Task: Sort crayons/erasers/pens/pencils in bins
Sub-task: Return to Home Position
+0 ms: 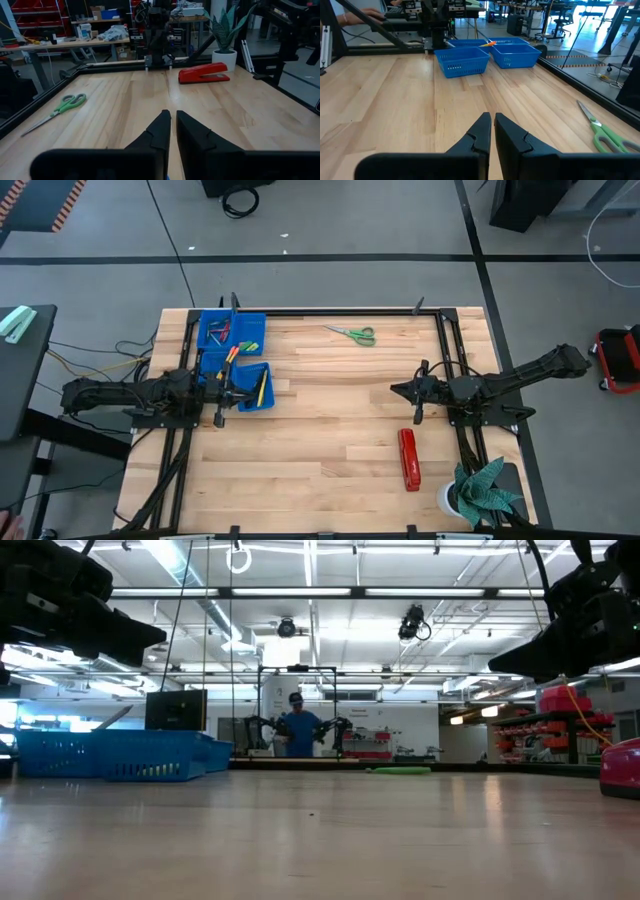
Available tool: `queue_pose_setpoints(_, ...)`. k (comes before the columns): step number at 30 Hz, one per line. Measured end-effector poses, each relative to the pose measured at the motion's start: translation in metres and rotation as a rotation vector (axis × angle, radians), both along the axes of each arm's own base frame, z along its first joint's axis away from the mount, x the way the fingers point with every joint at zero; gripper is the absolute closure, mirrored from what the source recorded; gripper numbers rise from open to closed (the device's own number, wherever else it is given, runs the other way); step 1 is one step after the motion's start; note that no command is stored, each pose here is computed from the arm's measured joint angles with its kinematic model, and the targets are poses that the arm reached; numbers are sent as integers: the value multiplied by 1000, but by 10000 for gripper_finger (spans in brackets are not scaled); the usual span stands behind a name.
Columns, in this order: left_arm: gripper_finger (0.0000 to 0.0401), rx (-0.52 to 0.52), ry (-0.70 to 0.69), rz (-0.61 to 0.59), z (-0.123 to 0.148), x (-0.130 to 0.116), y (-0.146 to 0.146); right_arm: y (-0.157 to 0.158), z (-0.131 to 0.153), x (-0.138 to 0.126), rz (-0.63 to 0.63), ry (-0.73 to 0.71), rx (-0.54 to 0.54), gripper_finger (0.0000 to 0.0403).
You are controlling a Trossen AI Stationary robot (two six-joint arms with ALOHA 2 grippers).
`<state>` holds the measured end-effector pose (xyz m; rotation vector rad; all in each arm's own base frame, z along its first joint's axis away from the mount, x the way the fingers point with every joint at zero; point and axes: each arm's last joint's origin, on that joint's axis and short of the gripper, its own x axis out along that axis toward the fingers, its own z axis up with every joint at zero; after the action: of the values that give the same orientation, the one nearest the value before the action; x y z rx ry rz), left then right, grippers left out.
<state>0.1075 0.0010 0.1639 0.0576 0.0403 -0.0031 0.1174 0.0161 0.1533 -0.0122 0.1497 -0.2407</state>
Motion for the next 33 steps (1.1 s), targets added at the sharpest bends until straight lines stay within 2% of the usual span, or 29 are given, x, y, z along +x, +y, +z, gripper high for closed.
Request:
queue_pose_setpoints(11, 373, 0, 0, 0, 0, 0, 0, 0, 0, 0, 0, 0, 0, 372)
queue_pose_setpoints(20, 363, 0, 0, 0, 0, 0, 0, 0, 0, 0, 0, 0, 0, 372)
queue_pose_setpoints(33, 369, 0, 0, 0, 0, 0, 0, 0, 0, 0, 0, 0, 0, 372)
